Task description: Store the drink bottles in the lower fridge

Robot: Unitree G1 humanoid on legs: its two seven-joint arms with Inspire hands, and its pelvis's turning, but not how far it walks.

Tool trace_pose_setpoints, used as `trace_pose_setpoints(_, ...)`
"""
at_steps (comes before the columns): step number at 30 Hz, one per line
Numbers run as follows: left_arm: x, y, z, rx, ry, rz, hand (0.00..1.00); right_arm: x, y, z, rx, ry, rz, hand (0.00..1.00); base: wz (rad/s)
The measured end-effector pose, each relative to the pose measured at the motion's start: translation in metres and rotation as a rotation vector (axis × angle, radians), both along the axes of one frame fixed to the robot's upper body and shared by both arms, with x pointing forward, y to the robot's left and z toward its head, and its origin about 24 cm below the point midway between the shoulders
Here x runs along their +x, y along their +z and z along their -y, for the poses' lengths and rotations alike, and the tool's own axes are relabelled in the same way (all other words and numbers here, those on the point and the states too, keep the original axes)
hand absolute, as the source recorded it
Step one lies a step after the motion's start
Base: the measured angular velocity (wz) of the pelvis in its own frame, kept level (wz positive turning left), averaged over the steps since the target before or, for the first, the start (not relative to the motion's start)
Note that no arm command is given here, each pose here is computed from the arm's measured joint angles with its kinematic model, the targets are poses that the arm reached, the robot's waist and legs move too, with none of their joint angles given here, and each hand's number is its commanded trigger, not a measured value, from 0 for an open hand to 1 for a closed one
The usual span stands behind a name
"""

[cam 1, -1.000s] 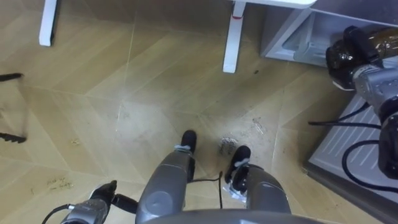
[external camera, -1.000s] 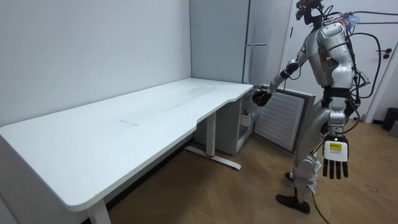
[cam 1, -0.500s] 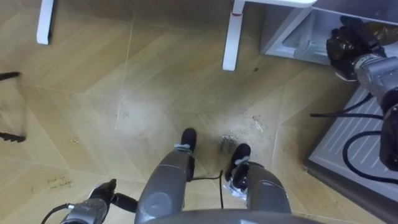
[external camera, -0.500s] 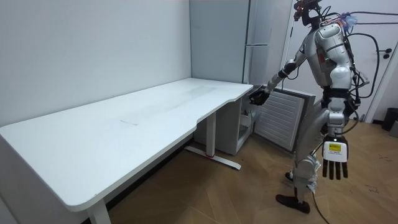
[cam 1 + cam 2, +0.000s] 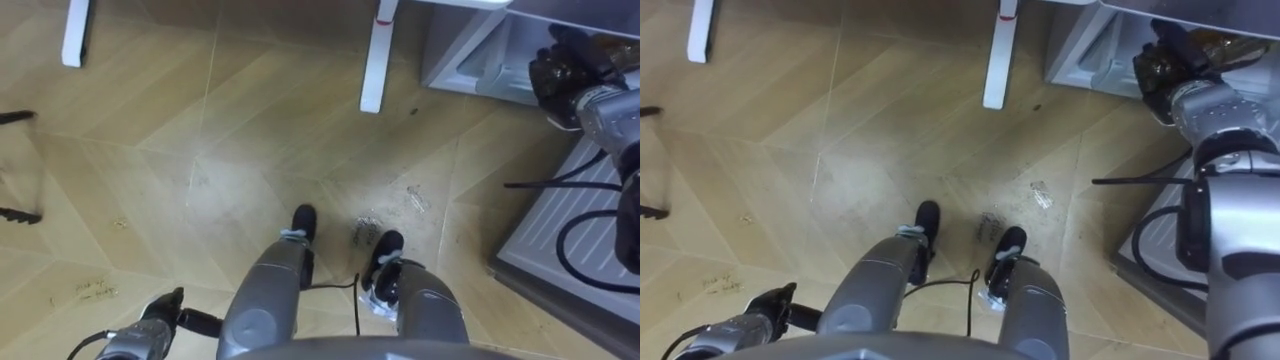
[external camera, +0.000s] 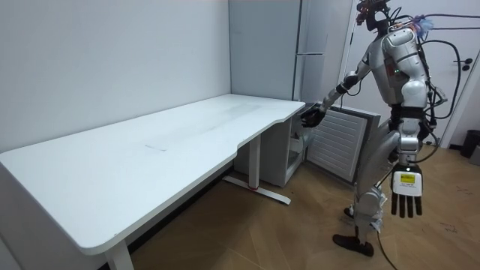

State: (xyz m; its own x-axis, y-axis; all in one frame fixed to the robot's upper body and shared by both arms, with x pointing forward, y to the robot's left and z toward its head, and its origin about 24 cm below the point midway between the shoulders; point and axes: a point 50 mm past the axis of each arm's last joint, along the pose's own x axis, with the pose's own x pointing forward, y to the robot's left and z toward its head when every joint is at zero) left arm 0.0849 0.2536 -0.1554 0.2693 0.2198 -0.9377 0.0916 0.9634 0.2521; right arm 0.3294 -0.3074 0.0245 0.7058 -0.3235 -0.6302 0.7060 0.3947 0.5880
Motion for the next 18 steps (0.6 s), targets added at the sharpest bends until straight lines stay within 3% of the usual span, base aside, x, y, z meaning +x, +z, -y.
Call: trace_pose_setpoints(18, -0.001, 0.001, -0.003, 0.01, 0.025, 0.011, 0.0, 0.005, 0.012, 0.004, 0.004, -0.05, -0.019, 0.0, 0.01)
